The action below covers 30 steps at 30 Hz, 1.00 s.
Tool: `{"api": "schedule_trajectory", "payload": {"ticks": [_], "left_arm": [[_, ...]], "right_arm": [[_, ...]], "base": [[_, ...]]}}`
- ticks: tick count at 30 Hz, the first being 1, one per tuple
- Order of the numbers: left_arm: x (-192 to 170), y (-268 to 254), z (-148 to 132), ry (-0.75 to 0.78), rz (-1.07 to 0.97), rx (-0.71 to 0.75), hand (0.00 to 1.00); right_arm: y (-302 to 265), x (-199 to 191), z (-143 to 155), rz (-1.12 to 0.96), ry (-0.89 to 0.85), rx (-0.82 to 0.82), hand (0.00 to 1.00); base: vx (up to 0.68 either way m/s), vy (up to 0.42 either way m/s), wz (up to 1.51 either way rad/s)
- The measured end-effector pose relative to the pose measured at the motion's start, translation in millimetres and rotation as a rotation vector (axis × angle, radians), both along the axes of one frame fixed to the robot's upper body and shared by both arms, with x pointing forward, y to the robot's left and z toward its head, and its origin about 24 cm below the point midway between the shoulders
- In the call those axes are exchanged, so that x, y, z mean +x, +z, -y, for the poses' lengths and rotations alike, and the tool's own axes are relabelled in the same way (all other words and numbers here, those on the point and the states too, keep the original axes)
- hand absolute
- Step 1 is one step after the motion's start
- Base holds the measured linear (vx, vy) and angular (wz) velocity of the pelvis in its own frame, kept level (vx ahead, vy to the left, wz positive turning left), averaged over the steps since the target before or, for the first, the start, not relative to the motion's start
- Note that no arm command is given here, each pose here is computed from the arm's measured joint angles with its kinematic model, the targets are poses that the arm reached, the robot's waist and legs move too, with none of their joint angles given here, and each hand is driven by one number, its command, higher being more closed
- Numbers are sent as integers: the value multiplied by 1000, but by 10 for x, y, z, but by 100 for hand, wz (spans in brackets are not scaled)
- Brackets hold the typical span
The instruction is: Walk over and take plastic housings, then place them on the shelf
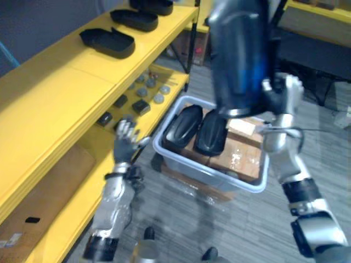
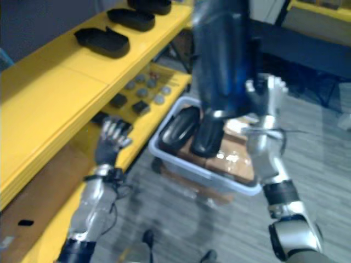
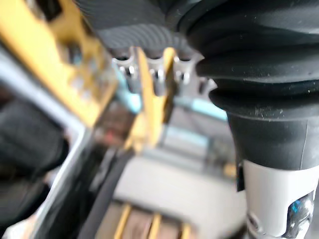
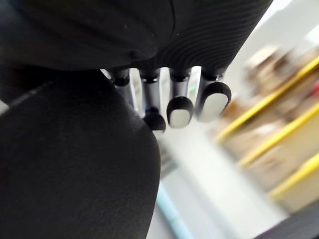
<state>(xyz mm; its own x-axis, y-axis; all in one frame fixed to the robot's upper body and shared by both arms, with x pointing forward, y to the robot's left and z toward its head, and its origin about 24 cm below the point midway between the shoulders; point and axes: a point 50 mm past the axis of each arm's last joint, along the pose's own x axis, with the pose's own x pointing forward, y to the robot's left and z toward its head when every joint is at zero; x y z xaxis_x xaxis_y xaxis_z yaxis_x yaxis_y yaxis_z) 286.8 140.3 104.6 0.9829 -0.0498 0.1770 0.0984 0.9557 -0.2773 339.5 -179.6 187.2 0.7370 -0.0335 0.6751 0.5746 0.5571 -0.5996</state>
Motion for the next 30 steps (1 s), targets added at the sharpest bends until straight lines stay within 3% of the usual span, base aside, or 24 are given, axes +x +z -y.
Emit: {"api": "schedule_trajectory", "payload": {"ticks": [4,8,22,30], "left_arm": [[187,-7,161,-99,-70,-16,0],[210,-155,139,-108,-158,-48,0],[204,-261,166,-174,-222,-125,0],[196,-228,133,-120,-202,-126,0]], "right_arm": [[-39,-40,-361,45,149,-86,100],[-100,-95,-613,64,257,-150,100],[-272,-24,-598,-21,252,-201,100],[-430,-35,-523,-52,189,-208,100]], "base": [[-21,7,-4],[-13,-1,-14],[-21,-2,0],[0,0,0]]}}
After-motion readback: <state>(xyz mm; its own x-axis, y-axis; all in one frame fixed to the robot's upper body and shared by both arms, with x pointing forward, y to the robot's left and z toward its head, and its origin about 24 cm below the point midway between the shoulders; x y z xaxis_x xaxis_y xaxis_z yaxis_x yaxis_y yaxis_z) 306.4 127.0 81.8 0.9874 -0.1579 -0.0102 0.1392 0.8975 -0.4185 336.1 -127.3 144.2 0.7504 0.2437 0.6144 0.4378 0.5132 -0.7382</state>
